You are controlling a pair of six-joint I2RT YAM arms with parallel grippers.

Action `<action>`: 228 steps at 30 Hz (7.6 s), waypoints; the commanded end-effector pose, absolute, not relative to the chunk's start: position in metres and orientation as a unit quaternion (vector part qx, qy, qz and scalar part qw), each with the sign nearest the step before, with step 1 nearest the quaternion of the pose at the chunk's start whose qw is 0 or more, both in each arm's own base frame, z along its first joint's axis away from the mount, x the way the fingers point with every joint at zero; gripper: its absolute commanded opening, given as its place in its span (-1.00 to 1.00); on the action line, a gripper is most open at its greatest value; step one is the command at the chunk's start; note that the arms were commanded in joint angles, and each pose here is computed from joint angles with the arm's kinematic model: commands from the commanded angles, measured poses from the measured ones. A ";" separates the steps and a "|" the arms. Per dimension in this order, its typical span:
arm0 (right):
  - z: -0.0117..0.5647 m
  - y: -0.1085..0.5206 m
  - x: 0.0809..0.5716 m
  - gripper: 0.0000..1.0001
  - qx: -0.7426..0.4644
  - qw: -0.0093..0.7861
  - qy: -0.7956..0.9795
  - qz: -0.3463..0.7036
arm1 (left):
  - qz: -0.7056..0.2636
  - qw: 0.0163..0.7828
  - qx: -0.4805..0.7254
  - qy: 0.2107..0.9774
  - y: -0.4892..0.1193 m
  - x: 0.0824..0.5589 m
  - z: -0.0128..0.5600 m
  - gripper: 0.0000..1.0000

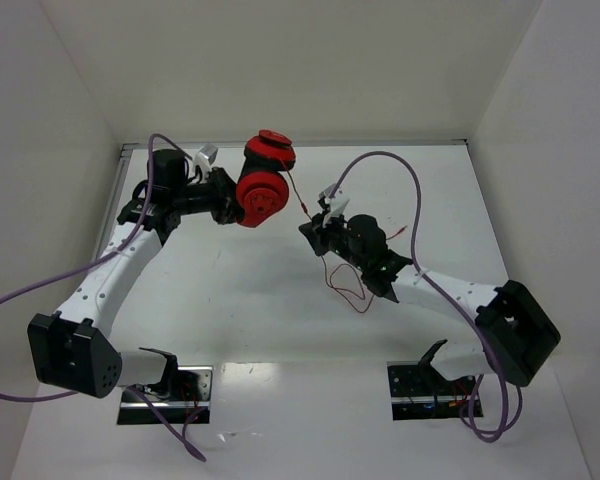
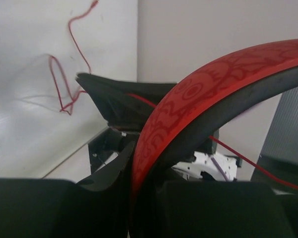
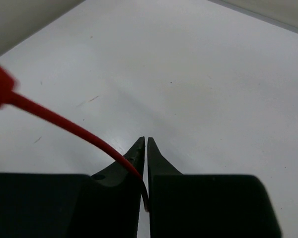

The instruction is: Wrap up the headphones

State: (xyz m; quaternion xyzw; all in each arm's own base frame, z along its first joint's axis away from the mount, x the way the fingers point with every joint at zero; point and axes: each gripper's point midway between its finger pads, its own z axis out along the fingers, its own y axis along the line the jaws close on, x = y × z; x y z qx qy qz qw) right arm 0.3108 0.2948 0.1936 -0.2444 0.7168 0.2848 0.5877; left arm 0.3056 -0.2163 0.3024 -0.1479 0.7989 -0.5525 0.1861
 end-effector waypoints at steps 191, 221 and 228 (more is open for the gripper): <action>0.146 0.353 0.472 -0.99 0.021 0.621 0.761 0.187 | -0.422 0.653 -0.214 0.591 -0.099 0.269 0.552 -1.00; 0.384 0.330 0.565 -0.99 -0.074 0.741 0.659 0.110 | -0.034 0.375 -0.028 0.926 -0.056 0.268 0.234 -1.00; 0.395 0.340 0.541 -0.99 -0.112 0.730 0.663 0.121 | 0.055 0.402 -0.077 0.911 -0.026 0.294 0.229 -1.00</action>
